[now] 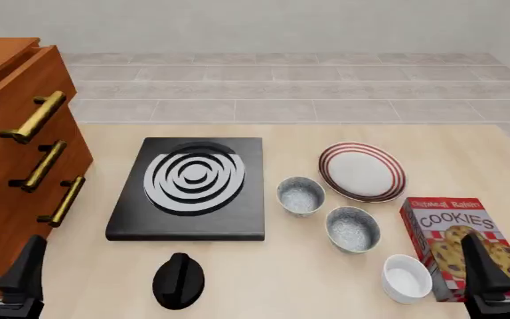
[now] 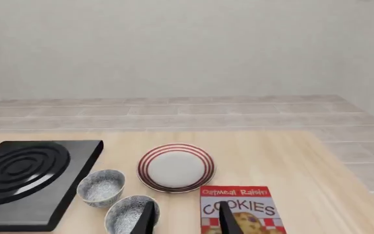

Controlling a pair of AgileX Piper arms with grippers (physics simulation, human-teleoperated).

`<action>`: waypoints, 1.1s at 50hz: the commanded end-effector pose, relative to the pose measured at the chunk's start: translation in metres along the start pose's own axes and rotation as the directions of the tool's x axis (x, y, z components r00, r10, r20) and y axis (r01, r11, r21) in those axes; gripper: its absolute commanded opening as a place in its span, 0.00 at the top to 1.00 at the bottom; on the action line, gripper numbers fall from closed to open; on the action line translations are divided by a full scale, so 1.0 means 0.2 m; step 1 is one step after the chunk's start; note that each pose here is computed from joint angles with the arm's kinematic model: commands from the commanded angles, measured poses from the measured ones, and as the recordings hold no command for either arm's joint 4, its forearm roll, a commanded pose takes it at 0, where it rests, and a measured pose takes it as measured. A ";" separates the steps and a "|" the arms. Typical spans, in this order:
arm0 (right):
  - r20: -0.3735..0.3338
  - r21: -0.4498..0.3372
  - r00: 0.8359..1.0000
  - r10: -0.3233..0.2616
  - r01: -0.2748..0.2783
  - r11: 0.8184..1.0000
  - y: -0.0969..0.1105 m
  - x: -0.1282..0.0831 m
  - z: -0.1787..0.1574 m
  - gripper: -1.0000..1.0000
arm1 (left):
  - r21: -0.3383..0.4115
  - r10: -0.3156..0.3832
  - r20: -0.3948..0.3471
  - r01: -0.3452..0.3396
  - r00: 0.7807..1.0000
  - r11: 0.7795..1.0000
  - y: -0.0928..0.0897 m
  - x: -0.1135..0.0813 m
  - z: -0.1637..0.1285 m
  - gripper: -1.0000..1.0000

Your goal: Pick the akita bowl from table center and place it on the plate.

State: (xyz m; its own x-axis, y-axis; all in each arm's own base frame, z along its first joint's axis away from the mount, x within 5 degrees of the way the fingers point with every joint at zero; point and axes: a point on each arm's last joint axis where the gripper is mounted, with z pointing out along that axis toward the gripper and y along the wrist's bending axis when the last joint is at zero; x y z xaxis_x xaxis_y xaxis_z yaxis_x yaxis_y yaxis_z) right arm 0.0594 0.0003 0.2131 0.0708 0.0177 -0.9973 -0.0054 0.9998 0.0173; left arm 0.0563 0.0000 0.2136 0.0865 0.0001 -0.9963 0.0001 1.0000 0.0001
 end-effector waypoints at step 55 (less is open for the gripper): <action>-0.061 -0.260 0.987 -0.147 0.127 0.957 0.17 -0.28 0.35 0.00 | -0.005 0.000 -0.002 0.000 1.000 1.000 0.00 -0.09 -0.01 0.00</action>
State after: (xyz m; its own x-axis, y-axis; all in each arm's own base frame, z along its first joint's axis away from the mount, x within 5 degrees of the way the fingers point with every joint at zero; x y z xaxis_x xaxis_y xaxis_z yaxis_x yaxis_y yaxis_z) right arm 0.1143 0.0215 0.2576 0.0252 -0.0929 -0.9954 -0.1834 0.9784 -0.0959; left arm 0.0526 0.0002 0.2299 0.0842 0.0003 -0.9964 -0.0044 1.0000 -0.0001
